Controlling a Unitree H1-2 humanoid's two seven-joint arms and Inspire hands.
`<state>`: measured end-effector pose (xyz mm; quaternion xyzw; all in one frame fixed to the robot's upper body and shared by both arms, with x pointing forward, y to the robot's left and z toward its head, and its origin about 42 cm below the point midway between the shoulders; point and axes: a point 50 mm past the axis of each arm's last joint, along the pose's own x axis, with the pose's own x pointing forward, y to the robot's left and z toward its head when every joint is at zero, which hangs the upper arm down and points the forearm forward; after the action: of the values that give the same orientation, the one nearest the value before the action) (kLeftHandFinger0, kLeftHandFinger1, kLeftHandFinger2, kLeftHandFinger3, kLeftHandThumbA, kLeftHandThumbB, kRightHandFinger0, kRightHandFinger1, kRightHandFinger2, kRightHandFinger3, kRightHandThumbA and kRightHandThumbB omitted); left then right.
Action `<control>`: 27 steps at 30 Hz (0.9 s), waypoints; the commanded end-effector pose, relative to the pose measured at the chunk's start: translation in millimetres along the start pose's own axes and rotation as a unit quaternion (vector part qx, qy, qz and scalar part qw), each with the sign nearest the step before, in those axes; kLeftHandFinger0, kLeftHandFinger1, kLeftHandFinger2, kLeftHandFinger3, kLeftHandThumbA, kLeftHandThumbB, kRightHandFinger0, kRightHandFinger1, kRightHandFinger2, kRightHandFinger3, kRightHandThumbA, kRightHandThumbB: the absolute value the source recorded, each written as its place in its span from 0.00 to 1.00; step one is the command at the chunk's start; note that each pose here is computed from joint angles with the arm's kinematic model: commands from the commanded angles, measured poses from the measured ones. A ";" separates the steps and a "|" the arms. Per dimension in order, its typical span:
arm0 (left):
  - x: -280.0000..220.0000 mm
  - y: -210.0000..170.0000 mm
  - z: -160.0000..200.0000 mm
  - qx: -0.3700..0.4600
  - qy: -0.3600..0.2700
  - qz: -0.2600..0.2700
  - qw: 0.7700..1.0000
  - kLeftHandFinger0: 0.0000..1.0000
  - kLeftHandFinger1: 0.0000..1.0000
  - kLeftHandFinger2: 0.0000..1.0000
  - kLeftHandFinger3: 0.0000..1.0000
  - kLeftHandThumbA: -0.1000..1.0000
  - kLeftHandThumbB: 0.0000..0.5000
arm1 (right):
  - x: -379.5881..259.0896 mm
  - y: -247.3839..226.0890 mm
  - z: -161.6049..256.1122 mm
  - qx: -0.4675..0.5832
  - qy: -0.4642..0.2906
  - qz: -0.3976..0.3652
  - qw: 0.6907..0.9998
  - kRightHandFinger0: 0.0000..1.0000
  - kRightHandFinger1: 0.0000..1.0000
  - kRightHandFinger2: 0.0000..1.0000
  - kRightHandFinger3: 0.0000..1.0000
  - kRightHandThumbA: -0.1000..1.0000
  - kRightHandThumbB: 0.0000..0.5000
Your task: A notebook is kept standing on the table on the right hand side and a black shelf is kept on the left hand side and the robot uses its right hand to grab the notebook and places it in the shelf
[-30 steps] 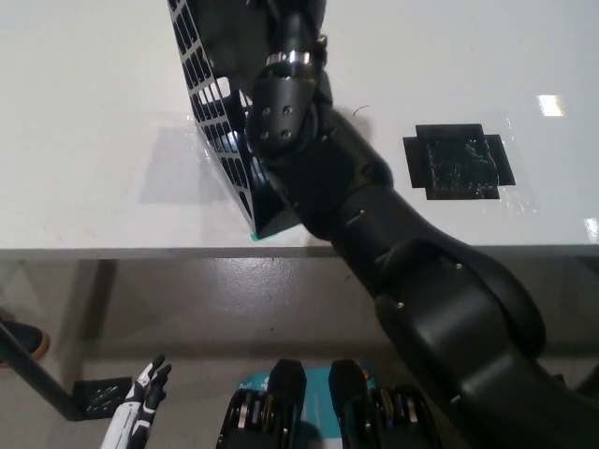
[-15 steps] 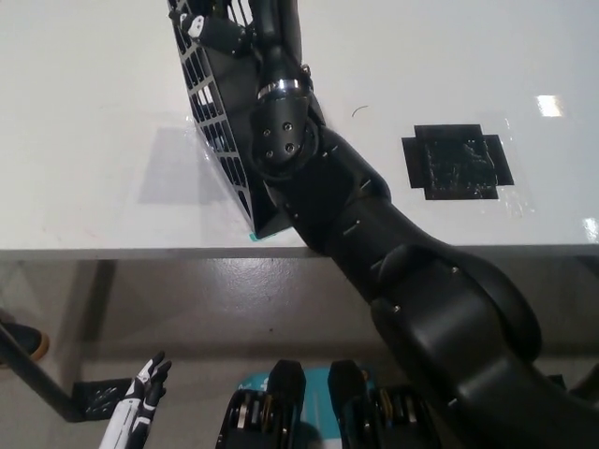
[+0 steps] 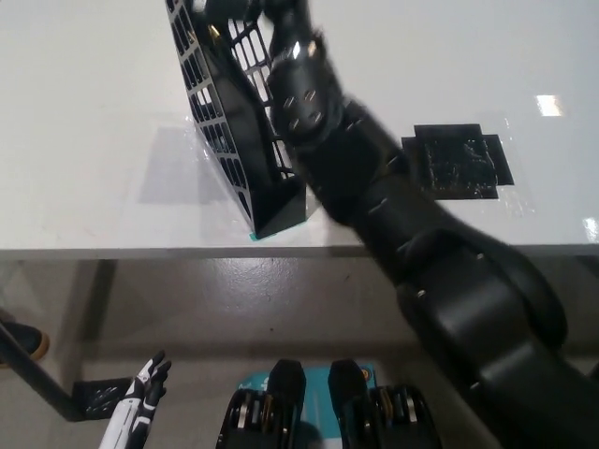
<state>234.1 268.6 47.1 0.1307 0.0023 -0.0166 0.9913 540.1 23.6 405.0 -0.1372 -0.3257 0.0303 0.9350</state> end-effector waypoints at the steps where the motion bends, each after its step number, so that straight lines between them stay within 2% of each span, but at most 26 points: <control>1: -0.3 8.0 5.3 0.012 -0.017 -0.008 1.000 1.00 1.00 1.00 1.00 1.00 0.35 | 34.9 -65.9 77.6 -0.007 -0.168 -0.028 0.985 1.00 1.00 1.00 1.00 1.00 0.61; 4: -0.2 8.3 4.5 0.006 -0.011 -0.004 1.000 1.00 1.00 1.00 1.00 1.00 0.37 | 6.6 -122.7 110.2 -0.023 -0.231 -0.050 0.971 1.00 1.00 1.00 1.00 1.00 0.65; 7: -1.2 10.0 4.2 0.007 -0.010 -0.002 1.000 1.00 1.00 1.00 1.00 1.00 0.36 | -23.6 -150.1 121.7 -0.022 -0.254 -0.061 0.965 1.00 1.00 1.00 1.00 1.00 0.69; 8: 0.0 11.7 4.3 0.008 -0.013 -0.002 1.000 1.00 1.00 1.00 1.00 1.00 0.35 | -44.5 -164.7 122.4 -0.016 -0.276 -0.069 0.958 1.00 1.00 1.00 1.00 1.00 0.65; 12: 1.8 8.2 4.3 0.007 -0.013 -0.004 1.000 1.00 1.00 1.00 1.00 1.00 0.37 | -106.0 -185.8 116.4 0.007 -0.298 -0.077 0.951 1.00 1.00 1.00 1.00 1.00 0.65; 18: 4.9 6.0 6.8 0.008 -0.016 -0.004 1.000 1.00 1.00 1.00 1.00 1.00 0.38 | -215.9 -187.6 88.6 0.014 -0.288 -0.063 0.955 1.00 1.00 1.00 1.00 1.00 0.68; 20: 8.0 8.0 8.5 0.008 -0.021 -0.004 1.000 1.00 1.00 1.00 1.00 1.00 0.38 | -242.6 -179.5 76.8 0.018 -0.278 -0.069 0.958 1.00 1.00 1.00 1.00 1.00 0.64; 21: 8.1 7.9 9.0 0.009 -0.024 -0.003 1.000 1.00 1.00 1.00 1.00 1.00 0.38 | -259.7 -173.6 70.3 0.030 -0.257 -0.076 0.963 1.00 1.00 1.00 1.00 1.00 0.68; 22: 8.1 7.9 9.8 0.012 -0.023 -0.004 1.000 1.00 1.00 1.00 1.00 1.00 0.39 | -277.6 -168.0 63.3 0.048 -0.237 -0.077 0.967 1.00 1.00 1.00 1.00 1.00 0.66; 24: 7.5 6.9 8.9 0.014 -0.020 -0.006 1.000 1.00 1.00 1.00 1.00 1.00 0.41 | -296.2 -163.2 54.9 0.046 -0.222 -0.074 0.971 1.00 1.00 1.00 1.00 1.00 0.68; 26: 8.1 7.0 8.3 0.013 -0.020 -0.008 1.000 1.00 1.00 1.00 1.00 1.00 0.42 | -316.1 -155.8 37.6 0.050 -0.197 -0.059 0.977 1.00 1.00 1.00 1.00 1.00 0.61; 27: 7.4 7.1 7.9 0.012 -0.018 -0.008 1.000 1.00 1.00 1.00 1.00 1.00 0.44 | -326.4 -152.8 28.5 0.044 -0.177 -0.051 0.982 1.00 1.00 1.00 1.00 1.00 0.63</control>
<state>234.4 267.9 46.7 0.1294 0.0037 -0.0163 0.9915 417.3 -142.4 230.1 -0.0932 -0.3115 -0.0585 0.9438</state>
